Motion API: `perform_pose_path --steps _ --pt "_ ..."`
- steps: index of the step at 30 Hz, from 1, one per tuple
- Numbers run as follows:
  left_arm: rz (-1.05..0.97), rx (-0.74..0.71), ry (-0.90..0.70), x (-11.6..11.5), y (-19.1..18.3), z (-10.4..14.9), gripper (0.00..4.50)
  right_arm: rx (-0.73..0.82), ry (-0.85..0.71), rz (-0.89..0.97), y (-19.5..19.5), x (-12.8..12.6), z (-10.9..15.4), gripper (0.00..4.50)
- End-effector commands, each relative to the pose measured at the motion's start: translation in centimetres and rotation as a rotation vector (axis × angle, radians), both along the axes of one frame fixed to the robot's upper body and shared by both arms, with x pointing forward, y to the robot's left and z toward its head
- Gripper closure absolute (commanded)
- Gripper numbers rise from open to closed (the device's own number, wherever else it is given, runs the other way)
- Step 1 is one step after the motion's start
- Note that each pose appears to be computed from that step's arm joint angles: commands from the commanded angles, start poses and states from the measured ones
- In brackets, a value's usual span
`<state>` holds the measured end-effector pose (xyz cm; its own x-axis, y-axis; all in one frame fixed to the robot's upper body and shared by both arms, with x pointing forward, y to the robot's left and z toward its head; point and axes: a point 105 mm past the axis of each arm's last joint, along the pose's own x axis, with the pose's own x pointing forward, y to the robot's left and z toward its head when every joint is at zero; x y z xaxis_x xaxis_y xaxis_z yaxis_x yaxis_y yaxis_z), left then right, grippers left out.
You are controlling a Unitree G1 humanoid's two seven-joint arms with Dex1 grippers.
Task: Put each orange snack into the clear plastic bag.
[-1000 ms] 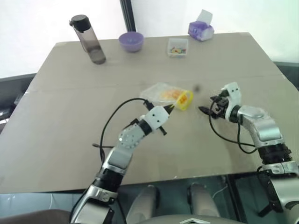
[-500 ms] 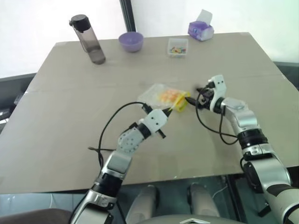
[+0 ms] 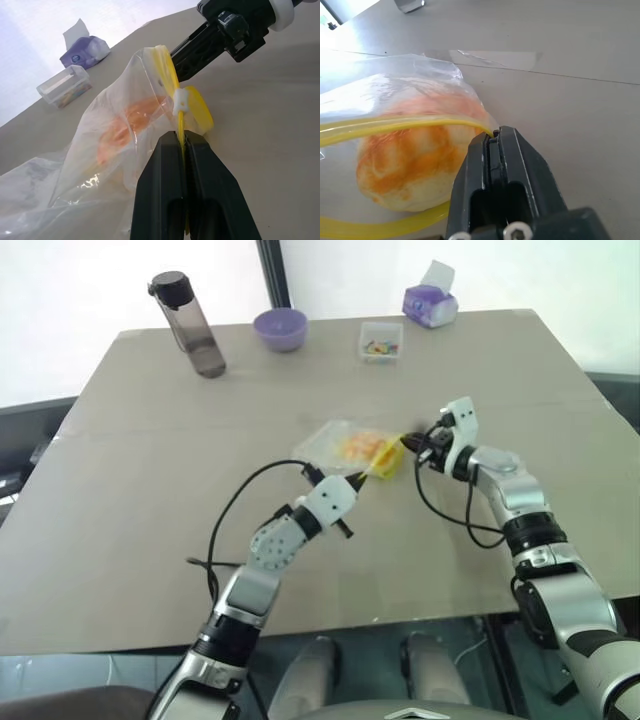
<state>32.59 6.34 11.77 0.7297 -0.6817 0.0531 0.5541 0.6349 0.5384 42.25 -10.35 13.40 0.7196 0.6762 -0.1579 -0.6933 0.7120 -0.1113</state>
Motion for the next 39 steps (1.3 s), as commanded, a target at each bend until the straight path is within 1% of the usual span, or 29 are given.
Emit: perform_pose_path --steps 1,4,6,10,12,14,18,20,22,24,25,27,29,34,38,39 --pt "-0.004 -0.01 -0.051 -0.2 -0.1 1.3 4.5 0.025 -0.089 0.007 0.1 0.2 2.6 4.47" --pt "0.006 -0.04 -0.052 0.1 -0.1 1.9 4.5 0.005 -0.112 -0.008 -0.5 0.3 3.5 4.47" --pt "0.021 -0.075 -0.056 0.5 0.2 2.7 4.5 -0.021 -0.127 -0.018 -1.3 0.4 4.5 4.47" --pt "0.06 -0.184 -0.062 1.7 1.1 5.5 4.5 -0.098 -0.113 -0.036 -3.9 0.0 7.2 4.47" --pt "0.059 -0.222 -0.05 2.1 1.1 6.9 4.5 -0.133 -0.076 -0.037 -5.3 -0.6 8.7 4.47" --pt "0.026 -0.233 0.0 2.2 0.6 7.4 4.5 -0.156 -0.04 -0.032 -6.1 -1.3 9.9 4.47" --pt "-0.062 -0.346 0.073 1.8 -1.1 9.9 4.5 -0.203 -0.028 0.013 -6.6 -2.8 12.6 4.47" --pt "-0.083 -0.379 0.102 1.6 -1.5 10.6 4.5 -0.226 -0.013 0.037 -6.7 -3.4 13.0 4.47" --pt "-0.113 -0.444 0.157 1.5 -1.9 11.2 4.5 -0.316 0.029 0.083 -7.5 -4.5 12.6 4.47" --pt "-0.136 -0.476 0.213 1.3 -2.3 11.3 4.5 -0.394 0.082 0.132 -8.4 -5.7 11.8 4.47" --pt "-0.147 -0.5 0.247 1.2 -2.3 11.3 4.5 -0.408 0.106 0.162 -8.6 -6.3 11.6 4.47" --pt "-0.175 -0.524 0.308 0.9 -2.6 11.2 4.5 -0.369 0.149 0.209 -8.7 -7.1 11.8 4.47" --pt "-0.198 -0.507 0.345 0.5 -2.8 10.8 4.5 -0.342 0.171 0.233 -8.7 -7.5 12.0 4.47" --pt "-0.225 -0.385 0.427 -0.8 -3.2 8.2 4.5 -0.367 0.181 0.188 -9.6 -6.7 11.2 4.47" --pt "-0.207 -0.386 0.426 -0.8 -3.0 7.8 4.5 -0.349 0.126 0.171 -9.3 -6.0 11.4 4.47" --pt "-0.197 -0.4 0.426 -0.6 -2.9 7.9 4.5 -0.348 0.115 0.168 -9.3 -5.9 11.4 3.95"
